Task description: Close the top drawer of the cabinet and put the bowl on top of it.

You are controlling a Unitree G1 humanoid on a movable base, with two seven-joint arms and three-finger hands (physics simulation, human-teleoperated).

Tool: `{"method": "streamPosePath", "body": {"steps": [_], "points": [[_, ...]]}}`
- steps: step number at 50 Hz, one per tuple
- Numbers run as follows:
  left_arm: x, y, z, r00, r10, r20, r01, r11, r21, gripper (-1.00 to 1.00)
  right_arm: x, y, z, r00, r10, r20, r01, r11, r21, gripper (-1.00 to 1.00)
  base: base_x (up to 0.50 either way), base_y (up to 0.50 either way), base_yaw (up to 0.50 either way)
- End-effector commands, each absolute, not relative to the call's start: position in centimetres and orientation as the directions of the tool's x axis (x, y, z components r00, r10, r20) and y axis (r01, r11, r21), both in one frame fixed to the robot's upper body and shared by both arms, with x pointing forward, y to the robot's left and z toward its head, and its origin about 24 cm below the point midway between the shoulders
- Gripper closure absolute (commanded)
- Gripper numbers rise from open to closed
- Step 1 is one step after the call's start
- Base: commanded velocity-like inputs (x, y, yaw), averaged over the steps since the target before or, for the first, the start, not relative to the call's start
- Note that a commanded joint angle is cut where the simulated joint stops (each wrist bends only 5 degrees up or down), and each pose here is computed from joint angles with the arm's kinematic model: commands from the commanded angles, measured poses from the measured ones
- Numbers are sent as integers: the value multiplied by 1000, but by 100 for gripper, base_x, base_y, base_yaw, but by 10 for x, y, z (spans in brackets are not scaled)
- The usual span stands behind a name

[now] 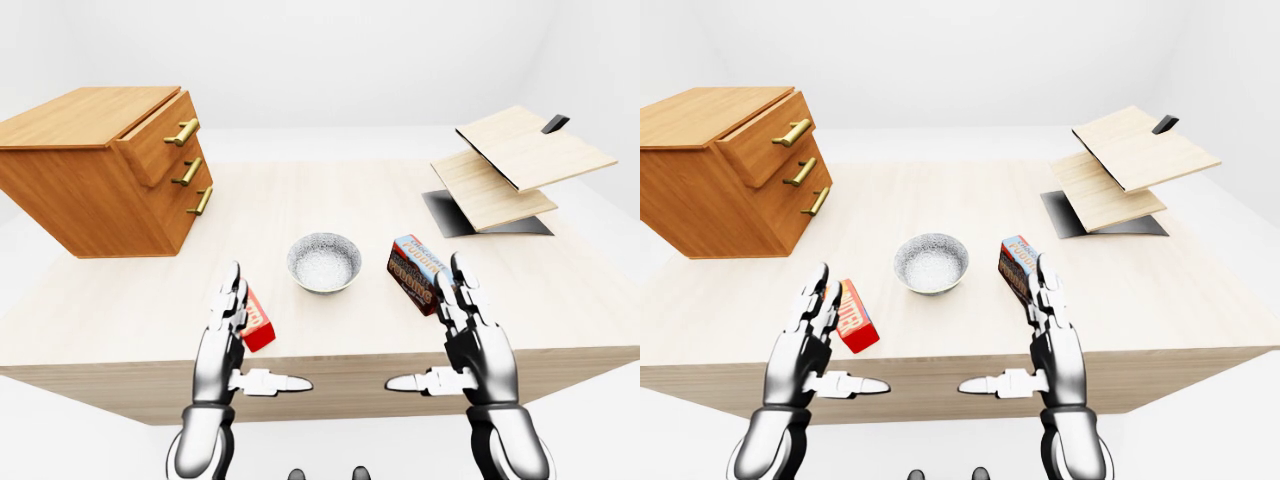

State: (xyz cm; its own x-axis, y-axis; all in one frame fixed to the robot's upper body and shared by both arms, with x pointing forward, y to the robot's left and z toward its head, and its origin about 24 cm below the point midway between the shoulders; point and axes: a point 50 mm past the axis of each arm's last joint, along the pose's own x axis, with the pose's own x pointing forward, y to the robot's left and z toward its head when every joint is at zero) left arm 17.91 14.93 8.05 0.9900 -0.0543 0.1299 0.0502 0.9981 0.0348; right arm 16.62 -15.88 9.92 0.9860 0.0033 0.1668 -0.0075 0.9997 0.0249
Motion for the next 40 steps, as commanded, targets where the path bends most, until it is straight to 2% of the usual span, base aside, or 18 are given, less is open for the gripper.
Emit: {"method": "streamPosePath", "body": {"steps": [1, 40], "points": [[178, 150, 83, 989, -54, 139, 51, 998, 23, -100, 164, -157, 99, 985, 23, 169, -27, 999, 20, -100, 0, 0, 0], [177, 146, 80, 989, -82, 126, 78, 996, 35, -100, 160, -155, 98, 984, 47, 172, -51, 998, 22, -100, 18, 0, 0]]}}
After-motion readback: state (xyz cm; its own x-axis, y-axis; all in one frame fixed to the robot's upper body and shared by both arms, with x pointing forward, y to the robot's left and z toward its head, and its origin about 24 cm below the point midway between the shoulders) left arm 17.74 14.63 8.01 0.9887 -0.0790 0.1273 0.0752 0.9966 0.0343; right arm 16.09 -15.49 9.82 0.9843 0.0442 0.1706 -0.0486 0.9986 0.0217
